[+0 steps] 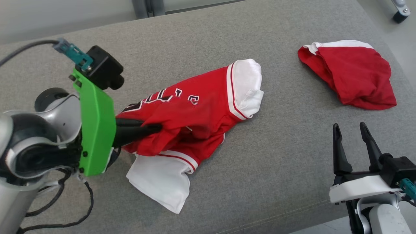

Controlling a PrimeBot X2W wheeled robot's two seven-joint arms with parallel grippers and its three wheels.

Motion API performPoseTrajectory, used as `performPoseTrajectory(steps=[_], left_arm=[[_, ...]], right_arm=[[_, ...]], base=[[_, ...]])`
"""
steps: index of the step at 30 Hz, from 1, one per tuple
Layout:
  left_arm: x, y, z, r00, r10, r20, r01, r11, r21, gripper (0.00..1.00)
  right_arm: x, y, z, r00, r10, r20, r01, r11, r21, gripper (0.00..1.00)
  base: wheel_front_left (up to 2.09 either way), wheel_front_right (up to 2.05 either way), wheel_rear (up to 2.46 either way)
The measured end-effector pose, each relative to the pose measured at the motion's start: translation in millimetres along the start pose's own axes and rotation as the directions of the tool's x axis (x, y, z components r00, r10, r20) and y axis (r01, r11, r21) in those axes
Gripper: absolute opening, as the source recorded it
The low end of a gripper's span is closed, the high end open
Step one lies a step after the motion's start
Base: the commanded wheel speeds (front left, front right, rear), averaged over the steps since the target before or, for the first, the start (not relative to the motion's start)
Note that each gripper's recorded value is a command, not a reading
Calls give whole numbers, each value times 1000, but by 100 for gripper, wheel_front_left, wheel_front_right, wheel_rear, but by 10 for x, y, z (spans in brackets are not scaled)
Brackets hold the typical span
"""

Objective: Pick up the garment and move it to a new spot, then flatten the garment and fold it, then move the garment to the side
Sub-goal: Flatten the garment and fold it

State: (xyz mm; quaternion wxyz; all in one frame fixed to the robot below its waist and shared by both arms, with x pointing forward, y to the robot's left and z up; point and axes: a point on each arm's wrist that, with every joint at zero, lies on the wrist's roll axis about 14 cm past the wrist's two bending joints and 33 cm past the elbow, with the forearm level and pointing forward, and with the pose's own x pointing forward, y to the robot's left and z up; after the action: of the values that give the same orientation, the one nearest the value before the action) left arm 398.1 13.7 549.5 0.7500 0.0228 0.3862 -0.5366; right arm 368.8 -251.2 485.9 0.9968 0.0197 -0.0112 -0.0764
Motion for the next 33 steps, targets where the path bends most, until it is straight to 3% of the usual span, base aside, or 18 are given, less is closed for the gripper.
performPoseTrajectory(steps=[3, 6, 12, 16, 17, 18, 19, 24, 27, 31, 33], left_arm=[[-124, -148, 36, 995, -76, -63, 73, 996, -43, 0], [-172, -76, -29, 988, -77, -137, 61, 991, -120, 0], [-38, 421, -244, 976, 8, -219, -73, 954, -290, 0], [108, 842, -361, 968, 110, -224, -183, 923, -340, 0], [139, 946, -384, 965, 140, -224, -210, 920, -332, 7], [160, 1054, -400, 960, 171, -222, -239, 914, -328, 32], [176, 1156, -415, 954, 200, -223, -266, 908, -322, 100], [164, 1609, -472, 909, 348, -232, -398, 889, -227, 100], [61, 1847, -412, 870, 453, -193, -484, 861, -158, 100], [-73, 2006, -314, 832, 543, -113, -554, 825, -111, 100], [-115, 2009, -195, 831, 555, -40, -555, 823, -123, 100]], right_arm=[[-42, -45, 2, 1000, -15, -2, 15, 1000, 5, 100], [-75, -94, 0, 1000, -30, -5, 30, 1000, 7, 100], [-51, -79, -21, 1000, -26, -13, 26, 1000, 2, 100], [1, -53, -41, 1000, -18, -19, 18, 1000, -1, 100], [7, -57, -54, 1000, -20, -23, 20, 1000, -3, 100], [6, -69, -73, 999, -23, -30, 23, 1000, -6, 100], [1, -84, -98, 999, -28, -38, 27, 1000, -9, 100], [-22, -168, -183, 996, -54, -67, 52, 998, -26, 100], [-27, -198, -202, 995, -62, -73, 60, 998, -30, 100], [-6, -166, -186, 996, -51, -67, 49, 998, -35, 100], [7, -144, -168, 997, -43, -60, 41, 998, -37, 100]], base=[[0, 0, 0], [0, 0, 0], [0, 0, 0], [0, 0, 0], [0, 0, 0], [0, 0, 0], [0, 0, 0], [0, 0, 0], [0, 0, 0], [0, 0, 0], [0, 0, 0]])
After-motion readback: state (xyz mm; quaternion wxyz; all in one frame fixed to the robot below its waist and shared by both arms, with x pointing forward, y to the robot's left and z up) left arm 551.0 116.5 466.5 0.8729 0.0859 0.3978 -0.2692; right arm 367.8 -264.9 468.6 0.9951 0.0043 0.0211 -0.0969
